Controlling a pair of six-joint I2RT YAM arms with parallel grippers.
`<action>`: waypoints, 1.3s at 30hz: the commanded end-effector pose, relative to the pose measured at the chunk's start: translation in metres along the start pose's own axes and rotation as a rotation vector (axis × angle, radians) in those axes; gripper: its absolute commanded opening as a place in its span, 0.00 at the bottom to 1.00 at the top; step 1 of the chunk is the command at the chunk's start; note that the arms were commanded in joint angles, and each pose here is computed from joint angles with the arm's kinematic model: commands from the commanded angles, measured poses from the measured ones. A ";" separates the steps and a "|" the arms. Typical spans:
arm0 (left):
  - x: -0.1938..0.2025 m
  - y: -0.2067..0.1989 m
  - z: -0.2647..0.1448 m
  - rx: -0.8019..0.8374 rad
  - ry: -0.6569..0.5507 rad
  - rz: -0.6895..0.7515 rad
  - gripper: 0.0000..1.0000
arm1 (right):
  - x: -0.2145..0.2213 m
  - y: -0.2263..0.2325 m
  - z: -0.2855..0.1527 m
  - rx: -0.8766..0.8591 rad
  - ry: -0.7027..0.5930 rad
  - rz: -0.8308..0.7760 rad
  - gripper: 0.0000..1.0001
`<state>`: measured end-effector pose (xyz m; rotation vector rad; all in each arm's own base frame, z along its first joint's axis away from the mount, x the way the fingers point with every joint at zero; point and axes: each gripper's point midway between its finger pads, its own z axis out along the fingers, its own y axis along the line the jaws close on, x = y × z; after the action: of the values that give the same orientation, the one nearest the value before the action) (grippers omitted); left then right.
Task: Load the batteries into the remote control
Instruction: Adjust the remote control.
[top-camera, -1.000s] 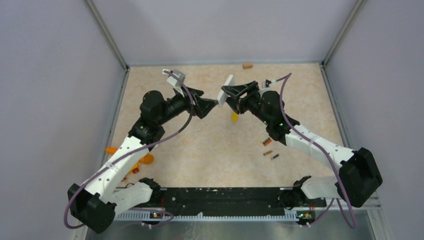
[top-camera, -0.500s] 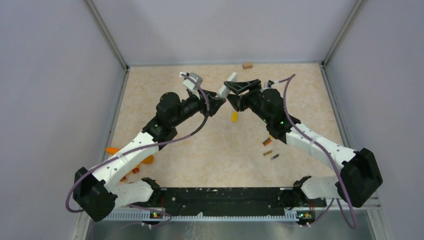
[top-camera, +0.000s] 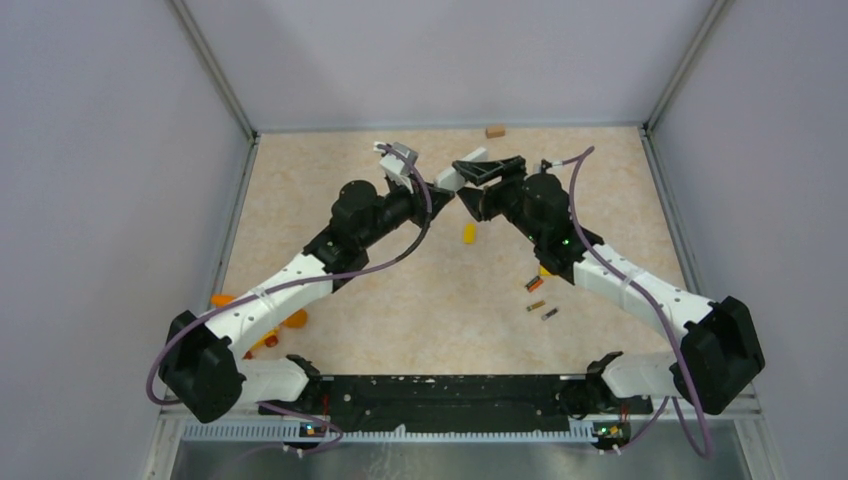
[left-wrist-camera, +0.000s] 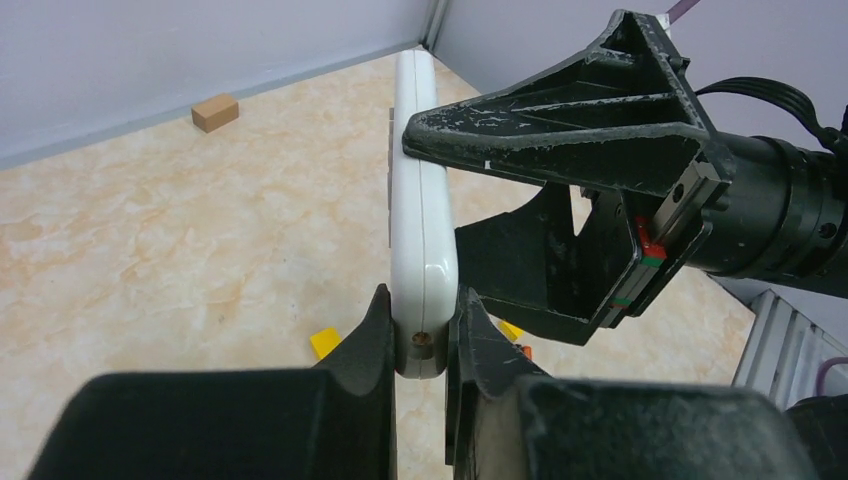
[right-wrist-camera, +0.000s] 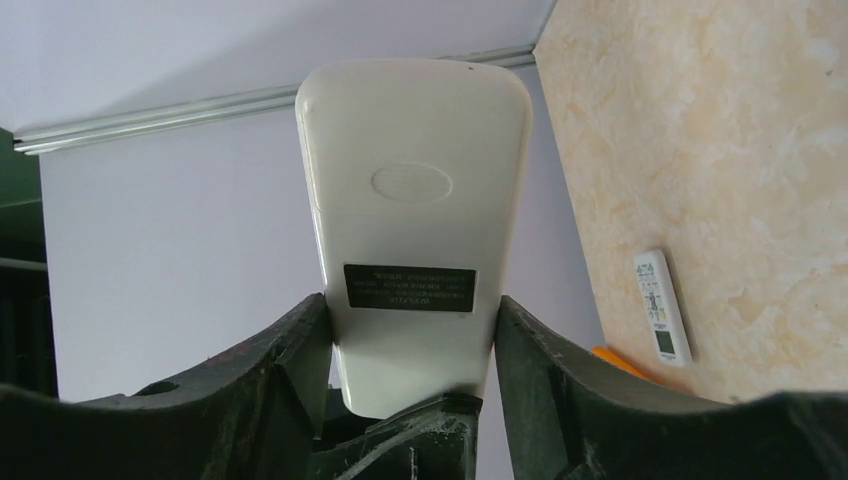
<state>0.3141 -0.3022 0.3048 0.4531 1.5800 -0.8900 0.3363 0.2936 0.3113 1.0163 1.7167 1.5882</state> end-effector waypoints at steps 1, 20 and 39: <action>-0.042 -0.011 0.005 0.022 -0.105 -0.009 0.00 | 0.008 0.047 -0.008 -0.129 0.050 -0.087 0.66; -0.072 -0.016 -0.045 0.343 0.072 0.037 0.00 | -0.024 0.057 -0.094 -0.340 0.090 -1.005 0.97; -0.083 -0.100 -0.127 0.757 0.073 0.165 0.00 | 0.052 0.070 -0.139 -0.724 0.562 -1.284 0.73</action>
<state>0.1984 -0.2558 0.3978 1.0396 1.3304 -1.3175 0.2314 0.2557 0.3833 -0.6544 1.4871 1.2626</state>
